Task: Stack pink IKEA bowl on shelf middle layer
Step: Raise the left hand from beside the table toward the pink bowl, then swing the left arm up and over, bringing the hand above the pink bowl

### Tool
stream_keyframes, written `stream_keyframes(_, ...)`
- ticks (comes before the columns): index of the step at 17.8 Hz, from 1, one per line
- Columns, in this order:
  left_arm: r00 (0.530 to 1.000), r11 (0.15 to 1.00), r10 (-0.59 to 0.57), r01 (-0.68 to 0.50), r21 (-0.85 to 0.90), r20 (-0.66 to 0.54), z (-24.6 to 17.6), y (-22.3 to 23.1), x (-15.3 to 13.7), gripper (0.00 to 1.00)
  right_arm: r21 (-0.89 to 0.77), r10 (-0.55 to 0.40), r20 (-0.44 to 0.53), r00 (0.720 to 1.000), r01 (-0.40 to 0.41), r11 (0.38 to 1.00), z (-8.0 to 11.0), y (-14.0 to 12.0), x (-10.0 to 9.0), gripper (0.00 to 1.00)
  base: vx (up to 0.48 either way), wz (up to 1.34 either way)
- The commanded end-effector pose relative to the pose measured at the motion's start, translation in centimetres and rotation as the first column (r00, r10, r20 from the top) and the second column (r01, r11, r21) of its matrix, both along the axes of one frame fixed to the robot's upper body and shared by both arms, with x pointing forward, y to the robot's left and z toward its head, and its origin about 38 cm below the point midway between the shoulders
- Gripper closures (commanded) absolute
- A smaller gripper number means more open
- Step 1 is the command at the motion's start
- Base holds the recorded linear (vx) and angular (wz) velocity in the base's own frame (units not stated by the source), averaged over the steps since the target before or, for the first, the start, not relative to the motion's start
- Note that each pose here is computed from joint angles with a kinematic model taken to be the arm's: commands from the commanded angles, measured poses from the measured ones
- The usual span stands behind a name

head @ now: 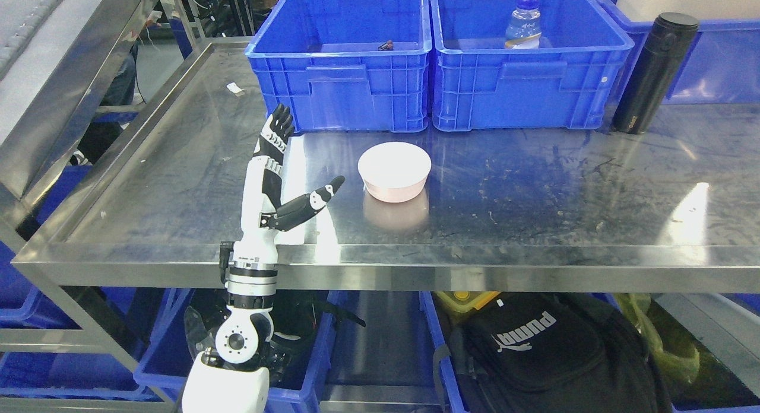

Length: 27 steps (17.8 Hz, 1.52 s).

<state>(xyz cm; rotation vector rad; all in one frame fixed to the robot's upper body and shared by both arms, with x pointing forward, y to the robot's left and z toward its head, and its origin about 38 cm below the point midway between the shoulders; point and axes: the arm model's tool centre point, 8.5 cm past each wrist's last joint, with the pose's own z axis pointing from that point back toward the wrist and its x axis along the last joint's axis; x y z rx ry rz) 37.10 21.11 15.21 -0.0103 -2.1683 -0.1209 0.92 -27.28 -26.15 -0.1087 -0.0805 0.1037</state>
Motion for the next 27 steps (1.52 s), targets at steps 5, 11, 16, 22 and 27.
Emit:
stream_keyframes(5,0.995,1.0,-0.02,0.018,0.014,0.1,1.5,0.2,-0.1,0.0,-0.017,0.0,-0.005,1.0,0.0,1.0,0.1,-1.1,-0.8,0.0,0.0,0.0)
stream_keyframes(11,0.918,0.973,-0.211,0.166,0.159,0.336,5.2,-2.1,-0.4,0.0,-0.017,0.0,-0.005,1.0,0.0,1.0,0.1,-1.1,-0.8,0.0,0.0,0.0)
stream_keyframes(16,0.817,0.897,-0.363,0.177,0.405,0.448,11.6,-1.4,1.8,0.01,-0.017,0.0,-0.005,1.0,0.0,1.0,0.1,-1.1,-0.8,0.0,0.0,0.0)
stream_keyframes(22,0.835,0.753,-0.39,0.045,0.657,0.39,23.6,0.4,6.3,0.01,-0.017,0.0,-0.005,1.0,0.0,1.0,0.1,-1.1,-0.8,0.0,0.0,0.0)
stream_keyframes(27,0.909,0.268,-0.415,0.153,0.951,-0.029,26.6,4.0,7.0,0.01,-0.017,0.0,-0.005,1.0,0.0,1.0,0.1,-1.1,-0.8,0.0,0.0,0.0)
